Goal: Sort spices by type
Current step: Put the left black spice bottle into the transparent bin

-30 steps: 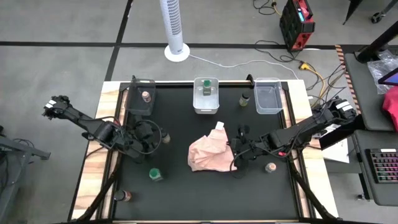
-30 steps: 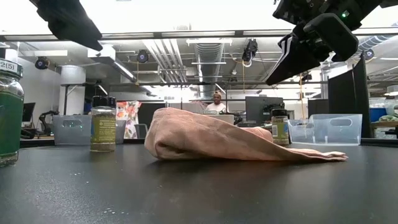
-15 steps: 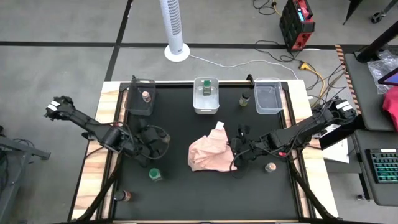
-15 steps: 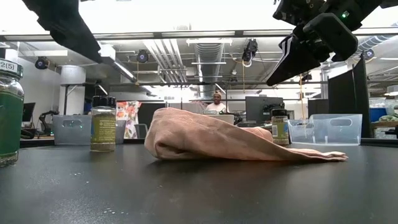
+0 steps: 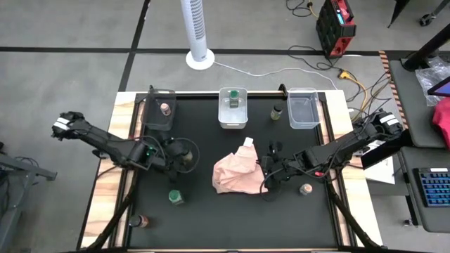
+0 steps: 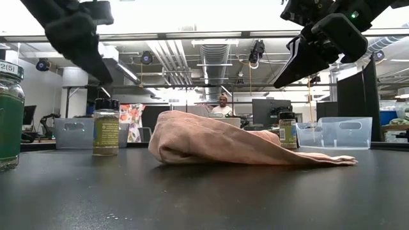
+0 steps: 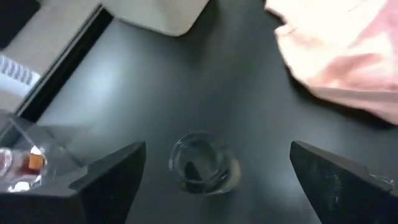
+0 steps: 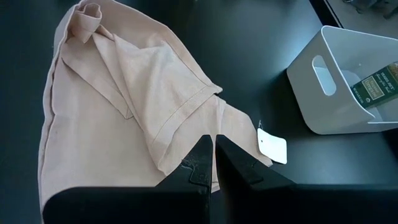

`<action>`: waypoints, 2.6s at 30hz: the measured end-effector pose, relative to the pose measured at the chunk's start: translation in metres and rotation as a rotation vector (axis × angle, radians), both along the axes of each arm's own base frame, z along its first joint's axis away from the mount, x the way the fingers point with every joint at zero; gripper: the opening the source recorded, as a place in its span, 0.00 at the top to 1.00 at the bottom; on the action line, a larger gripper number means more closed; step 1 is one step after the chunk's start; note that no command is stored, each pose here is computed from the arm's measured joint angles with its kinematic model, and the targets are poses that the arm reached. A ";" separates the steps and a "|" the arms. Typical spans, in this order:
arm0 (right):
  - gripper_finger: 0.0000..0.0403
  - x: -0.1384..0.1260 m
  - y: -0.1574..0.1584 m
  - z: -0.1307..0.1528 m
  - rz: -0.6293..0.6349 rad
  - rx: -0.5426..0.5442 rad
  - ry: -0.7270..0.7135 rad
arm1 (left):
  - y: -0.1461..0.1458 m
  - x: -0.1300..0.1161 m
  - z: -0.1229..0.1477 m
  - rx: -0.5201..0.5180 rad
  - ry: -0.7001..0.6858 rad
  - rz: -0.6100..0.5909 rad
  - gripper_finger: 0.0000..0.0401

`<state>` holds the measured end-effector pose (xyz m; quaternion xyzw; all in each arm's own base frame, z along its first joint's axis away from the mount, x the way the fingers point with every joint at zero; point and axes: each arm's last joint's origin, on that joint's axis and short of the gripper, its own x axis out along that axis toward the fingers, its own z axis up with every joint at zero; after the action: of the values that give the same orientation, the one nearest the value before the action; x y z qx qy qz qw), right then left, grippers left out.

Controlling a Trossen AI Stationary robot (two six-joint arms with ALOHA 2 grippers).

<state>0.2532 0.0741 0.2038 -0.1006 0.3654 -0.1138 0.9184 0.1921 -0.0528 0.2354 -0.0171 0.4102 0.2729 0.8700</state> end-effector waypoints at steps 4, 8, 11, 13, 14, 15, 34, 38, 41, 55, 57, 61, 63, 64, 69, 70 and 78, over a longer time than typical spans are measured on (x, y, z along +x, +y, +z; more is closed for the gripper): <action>0.97 0.000 0.000 0.000 0.000 -0.001 0.000 | 0.007 -0.008 -0.009 -0.050 -0.001 -0.008 0.07; 0.97 0.000 0.000 0.000 0.000 -0.001 0.000 | 0.012 -0.012 -0.018 -0.080 -0.057 -0.036 0.07; 0.97 0.000 0.000 0.000 0.000 -0.001 0.000 | 0.016 -0.014 -0.026 -0.089 -0.089 -0.045 0.08; 0.97 0.000 0.000 0.000 0.000 -0.001 0.000 | 0.020 -0.016 -0.034 -0.084 -0.085 -0.032 0.08; 0.97 0.000 0.000 0.000 0.000 -0.001 0.000 | 0.021 -0.017 -0.037 -0.081 -0.081 -0.025 0.08; 0.97 0.000 0.000 0.000 0.000 -0.001 0.000 | 0.023 -0.017 -0.041 -0.079 -0.079 -0.018 0.08; 0.97 0.000 0.000 0.000 -0.005 0.006 -0.006 | 0.026 -0.012 -0.061 -0.040 -0.136 -0.024 0.30; 0.97 0.000 0.000 0.000 -0.005 0.006 -0.008 | 0.026 -0.011 -0.063 -0.031 -0.124 -0.018 0.46; 0.97 0.001 0.000 0.000 -0.005 0.007 -0.011 | 0.025 -0.009 -0.063 -0.028 -0.129 -0.013 0.53; 0.97 0.001 0.000 0.000 -0.017 0.027 -0.030 | 0.021 0.003 -0.044 -0.021 -0.188 -0.049 0.53; 0.97 0.002 0.001 0.000 -0.017 0.034 -0.050 | 0.020 0.007 -0.035 -0.006 -0.201 -0.070 0.53; 0.97 0.004 0.001 0.002 -0.016 0.049 -0.093 | 0.017 0.016 -0.013 0.021 -0.243 -0.111 0.52; 0.97 0.005 0.002 0.002 -0.016 0.057 -0.117 | 0.016 0.020 -0.003 0.034 -0.262 -0.128 0.52; 0.97 0.006 0.002 0.002 -0.013 0.060 -0.133 | 0.015 0.022 0.002 0.040 -0.270 -0.137 0.52; 0.97 0.009 0.003 0.005 0.010 0.057 -0.197 | 0.011 0.030 0.017 0.069 -0.300 -0.178 0.52; 0.97 0.009 0.003 0.005 0.014 0.057 -0.209 | 0.011 0.032 0.018 0.074 -0.308 -0.184 0.52; 0.76 0.013 0.005 0.011 0.030 0.063 -0.283 | 0.006 0.049 0.014 0.078 -0.346 -0.189 0.52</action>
<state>0.2661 0.0787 0.2144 -0.0603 0.2341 -0.1015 0.9650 0.2411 -0.0466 0.2493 0.0085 0.2434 0.1985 0.9494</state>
